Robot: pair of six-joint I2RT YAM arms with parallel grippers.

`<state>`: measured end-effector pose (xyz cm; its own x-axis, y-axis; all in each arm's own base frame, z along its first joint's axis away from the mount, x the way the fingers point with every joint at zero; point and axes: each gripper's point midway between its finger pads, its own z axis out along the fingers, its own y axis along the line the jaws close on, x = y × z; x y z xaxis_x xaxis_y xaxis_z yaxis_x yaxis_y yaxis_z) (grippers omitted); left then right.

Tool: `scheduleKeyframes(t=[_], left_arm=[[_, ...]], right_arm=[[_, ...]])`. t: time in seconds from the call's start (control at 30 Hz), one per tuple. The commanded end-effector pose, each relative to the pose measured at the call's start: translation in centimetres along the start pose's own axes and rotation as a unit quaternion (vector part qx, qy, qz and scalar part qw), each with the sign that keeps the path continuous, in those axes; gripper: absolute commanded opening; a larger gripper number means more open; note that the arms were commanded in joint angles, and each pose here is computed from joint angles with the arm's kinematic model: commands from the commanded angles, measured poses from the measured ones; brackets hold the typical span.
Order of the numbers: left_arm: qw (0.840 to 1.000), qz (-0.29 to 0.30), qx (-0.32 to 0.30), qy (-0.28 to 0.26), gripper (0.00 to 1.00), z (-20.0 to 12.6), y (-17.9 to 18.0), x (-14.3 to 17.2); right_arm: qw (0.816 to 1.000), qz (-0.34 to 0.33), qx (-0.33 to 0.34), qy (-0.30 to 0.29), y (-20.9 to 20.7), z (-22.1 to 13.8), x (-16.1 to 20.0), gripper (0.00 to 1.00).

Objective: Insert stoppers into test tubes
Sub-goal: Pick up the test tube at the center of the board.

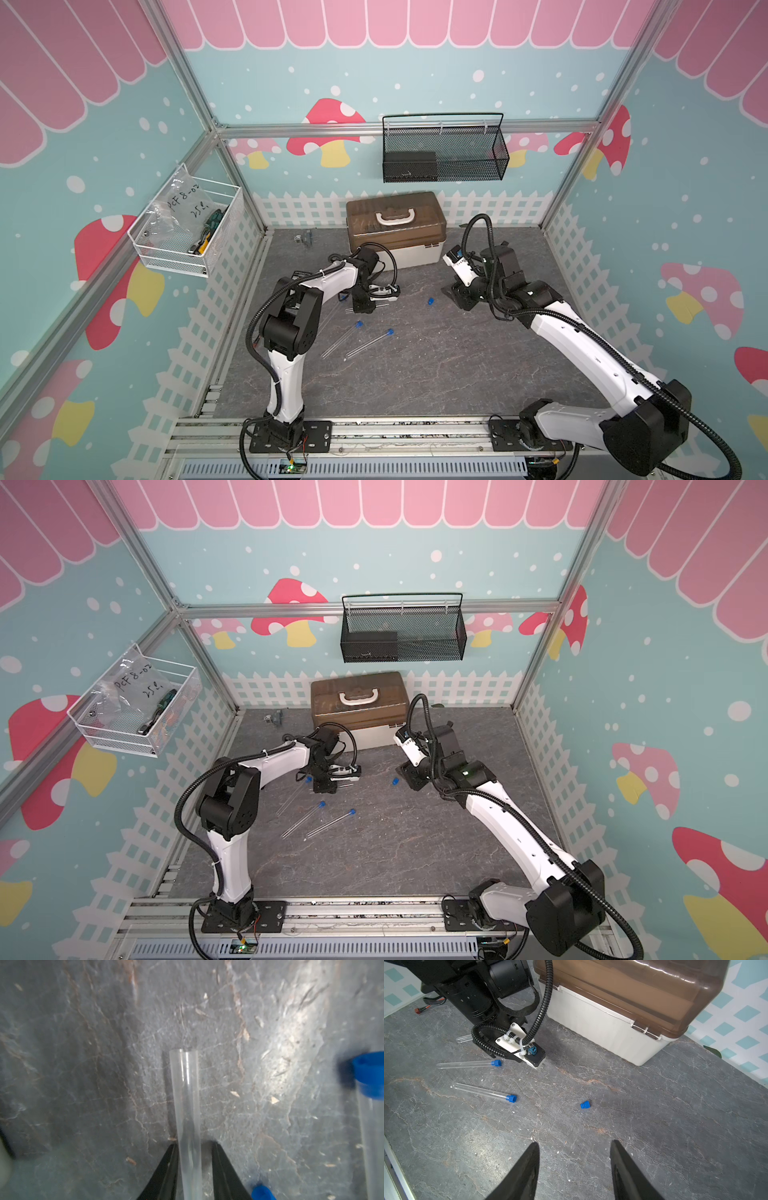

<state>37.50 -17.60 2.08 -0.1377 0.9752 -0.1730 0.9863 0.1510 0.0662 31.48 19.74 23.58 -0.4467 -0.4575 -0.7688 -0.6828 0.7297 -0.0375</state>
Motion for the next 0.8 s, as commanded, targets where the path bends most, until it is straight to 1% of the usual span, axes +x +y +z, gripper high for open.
scheduleKeyframes(t=[0.0, 0.13, 0.37, 0.53, 0.67, 0.77], left_arm=[[1.000, 0.009, 0.004, 0.009, 0.29, 0.1, 0.2, 0.2], [1.000, 0.009, 0.005, 0.014, 0.27, 0.3, 0.2, 0.5], [1.000, 0.014, 0.003, 0.017, 0.25, 0.4, 0.4, 0.5], [1.000, 0.015, -0.003, 0.019, 0.20, 0.3, 0.8, 0.5], [1.000, 0.011, -0.015, -0.009, 0.17, -1.3, 1.1, -0.9], [0.998, 0.010, -0.038, -0.046, 0.16, -3.6, 1.5, -2.4]], right_arm=[[1.000, -0.007, 0.003, -0.005, -0.1, -0.2, 0.0, 0.53], [1.000, -0.007, 0.004, -0.008, -0.1, -0.4, -0.2, 0.52], [1.000, -0.005, 0.004, -0.015, 0.0, -0.7, -0.4, 0.51], [1.000, -0.001, 0.008, -0.016, -0.1, -0.8, -0.2, 0.51], [1.000, 0.012, 0.006, -0.019, 0.0, -0.7, -0.1, 0.50], [0.999, 0.036, -0.001, -0.019, 0.2, -0.2, 0.1, 0.48]])
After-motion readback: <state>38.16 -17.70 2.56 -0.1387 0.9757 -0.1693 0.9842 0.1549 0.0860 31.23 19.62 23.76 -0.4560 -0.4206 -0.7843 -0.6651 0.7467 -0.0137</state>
